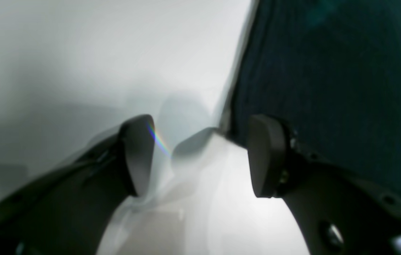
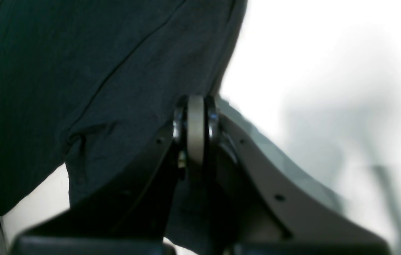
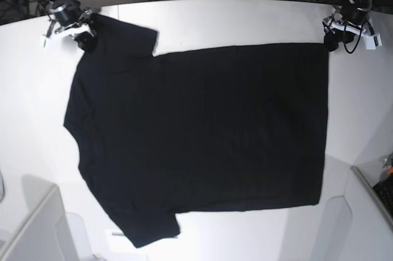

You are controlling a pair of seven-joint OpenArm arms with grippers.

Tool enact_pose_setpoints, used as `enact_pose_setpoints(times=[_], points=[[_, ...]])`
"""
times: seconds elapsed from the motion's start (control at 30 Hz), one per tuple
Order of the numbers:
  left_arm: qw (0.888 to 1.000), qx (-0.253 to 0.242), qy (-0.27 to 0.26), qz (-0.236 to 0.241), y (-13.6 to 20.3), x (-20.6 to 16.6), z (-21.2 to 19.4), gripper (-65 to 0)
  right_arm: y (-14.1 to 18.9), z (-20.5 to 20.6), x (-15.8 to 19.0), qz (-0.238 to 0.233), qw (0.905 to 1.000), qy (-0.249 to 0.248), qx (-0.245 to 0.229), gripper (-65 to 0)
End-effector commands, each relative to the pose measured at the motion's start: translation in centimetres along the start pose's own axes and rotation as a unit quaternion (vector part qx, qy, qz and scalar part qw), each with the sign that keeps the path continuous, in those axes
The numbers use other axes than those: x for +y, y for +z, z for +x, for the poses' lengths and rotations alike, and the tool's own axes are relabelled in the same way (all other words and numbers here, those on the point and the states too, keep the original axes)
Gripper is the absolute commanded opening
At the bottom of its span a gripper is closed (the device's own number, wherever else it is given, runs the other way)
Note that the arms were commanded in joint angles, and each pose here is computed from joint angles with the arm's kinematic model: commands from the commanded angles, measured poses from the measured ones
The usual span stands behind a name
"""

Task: Fold the T-shirt properly
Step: 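Close both grippers on the shirt's shoulder corners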

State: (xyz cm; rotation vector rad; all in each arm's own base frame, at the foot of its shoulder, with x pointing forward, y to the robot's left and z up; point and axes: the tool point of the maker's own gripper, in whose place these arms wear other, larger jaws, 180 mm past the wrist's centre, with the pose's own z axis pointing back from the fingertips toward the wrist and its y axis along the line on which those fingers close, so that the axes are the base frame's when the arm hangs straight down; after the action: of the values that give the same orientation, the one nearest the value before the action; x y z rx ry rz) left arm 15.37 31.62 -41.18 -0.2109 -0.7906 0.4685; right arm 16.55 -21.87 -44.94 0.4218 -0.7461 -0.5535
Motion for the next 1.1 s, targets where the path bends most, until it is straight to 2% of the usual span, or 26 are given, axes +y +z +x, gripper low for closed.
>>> enact_pose_setpoints(times=[0.0, 0.3, 0.57, 0.63, 0.8, 0.83, 1.07], points=[[1.000, -0.005, -0.009, -0.014, -0.2, -0.8, 0.7, -26.0, 0.3, -1.3, -0.8, -0.016, 0.9994, 0.008, 0.030, -65.0], [1.000, -0.002, 0.003, -0.022, -1.4, -1.3, 0.4, -26.2, 0.4, -1.4, -0.8, -0.017, 0.9993, 0.008, 0.031, -65.0], [0.999, 0.037, 0.013, -0.038, -2.9, -2.2, -2.2, -26.8, 0.4, -1.4, -0.7, -0.016, 0.9994, 0.008, 0.031, -65.0], [0.998, 0.037, 0.015, -0.038, -2.9, -2.3, -2.3, -33.7, 0.4, -1.4, -0.7, -0.016, 0.9994, 0.008, 0.031, -65.0], [0.999, 0.036, 0.013, -0.038, -3.0, -2.2, -2.1, -63.4, 0.4, -1.3, -0.7, -0.017, 0.9994, 0.009, 0.030, -65.0], [0.999, 0.035, 0.011, -0.038, -2.9, -2.2, -2.0, -65.0, 0.5, -1.3, -0.8, -0.017, 0.9994, 0.008, 0.029, -65.0], [0.999, 0.037, -0.008, -0.030, -2.4, -1.3, -1.3, -65.0, 1.6, -0.8, 0.0, -0.012, 0.9995, 0.021, 0.018, -65.0]])
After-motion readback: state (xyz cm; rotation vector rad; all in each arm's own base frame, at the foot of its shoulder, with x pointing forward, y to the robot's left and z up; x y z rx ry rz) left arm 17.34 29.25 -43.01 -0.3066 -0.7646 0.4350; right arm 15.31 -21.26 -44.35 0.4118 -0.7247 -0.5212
